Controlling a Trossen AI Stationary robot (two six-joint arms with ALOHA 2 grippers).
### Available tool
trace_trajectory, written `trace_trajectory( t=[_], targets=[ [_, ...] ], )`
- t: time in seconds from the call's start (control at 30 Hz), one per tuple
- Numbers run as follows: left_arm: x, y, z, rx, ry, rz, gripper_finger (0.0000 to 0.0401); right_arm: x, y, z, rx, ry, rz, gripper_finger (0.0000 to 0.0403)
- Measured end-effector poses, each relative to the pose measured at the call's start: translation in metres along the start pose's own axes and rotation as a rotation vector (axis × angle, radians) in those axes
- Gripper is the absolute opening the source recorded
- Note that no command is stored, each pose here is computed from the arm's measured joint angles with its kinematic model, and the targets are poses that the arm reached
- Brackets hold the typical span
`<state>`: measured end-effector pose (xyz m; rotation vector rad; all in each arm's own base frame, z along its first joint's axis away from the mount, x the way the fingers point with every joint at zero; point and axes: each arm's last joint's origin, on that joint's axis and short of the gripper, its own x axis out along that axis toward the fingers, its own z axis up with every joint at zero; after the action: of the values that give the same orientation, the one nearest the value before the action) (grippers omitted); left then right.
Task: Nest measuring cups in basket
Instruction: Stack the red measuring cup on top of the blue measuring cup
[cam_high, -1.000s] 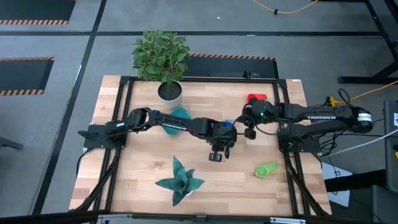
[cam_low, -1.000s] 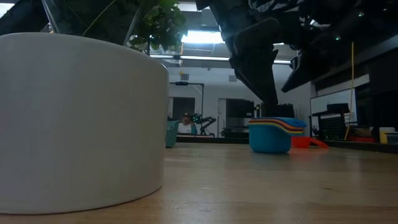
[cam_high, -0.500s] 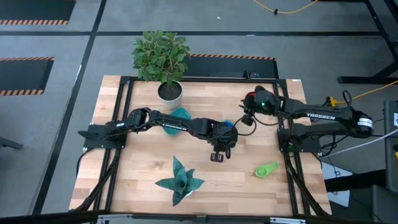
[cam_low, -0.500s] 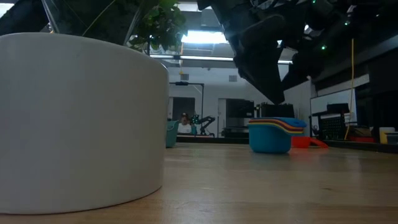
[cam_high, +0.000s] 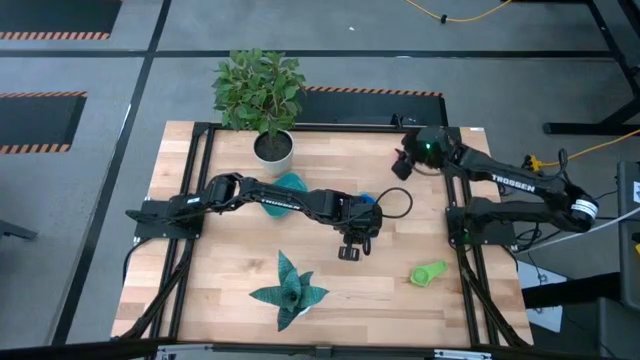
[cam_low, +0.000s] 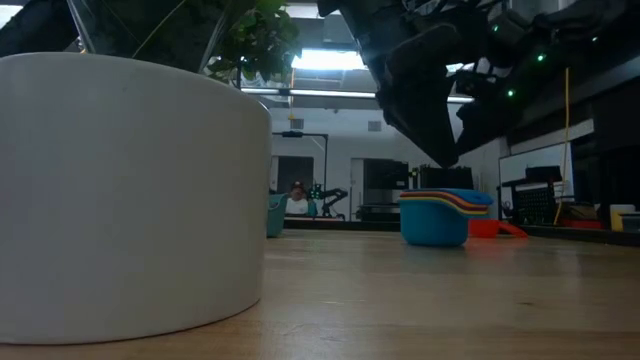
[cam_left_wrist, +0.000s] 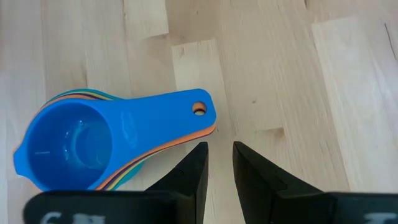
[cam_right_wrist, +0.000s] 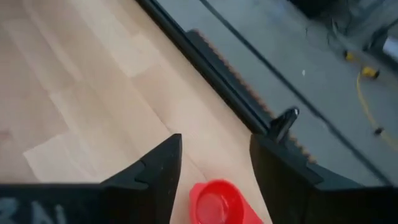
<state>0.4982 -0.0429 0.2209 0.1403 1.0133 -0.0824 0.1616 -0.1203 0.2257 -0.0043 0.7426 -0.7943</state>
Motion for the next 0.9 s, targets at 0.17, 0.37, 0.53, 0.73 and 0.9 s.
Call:
trace_trajectory(
  t=[0.17, 0.37, 0.53, 0.73, 0.9],
  targets=[
    [0.000, 0.000, 0.000, 0.000, 0.000, 0.000, 0.0068, 0.019, -0.018, -0.009, 0.120, 0.084, 0.044, 0.0194],
    [0.000, 0.000, 0.000, 0.000, 0.000, 0.000, 0.0068, 0.046, -0.028, -0.030, 0.255, 0.260, 0.191, 0.0195],
    [0.000, 0.000, 0.000, 0.000, 0.000, 0.000, 0.0068, 0.063, -0.026, -0.043, 0.267, 0.370, 0.227, 0.0195],
    [0.000, 0.000, 0.000, 0.000, 0.000, 0.000, 0.0068, 0.074, -0.025, -0.048, 0.251, 0.393, 0.217, 0.0195],
    [0.000, 0.000, 0.000, 0.000, 0.000, 0.000, 0.0068, 0.078, -0.026, -0.050, 0.196, 0.402, 0.167, 0.0195]
  ],
)
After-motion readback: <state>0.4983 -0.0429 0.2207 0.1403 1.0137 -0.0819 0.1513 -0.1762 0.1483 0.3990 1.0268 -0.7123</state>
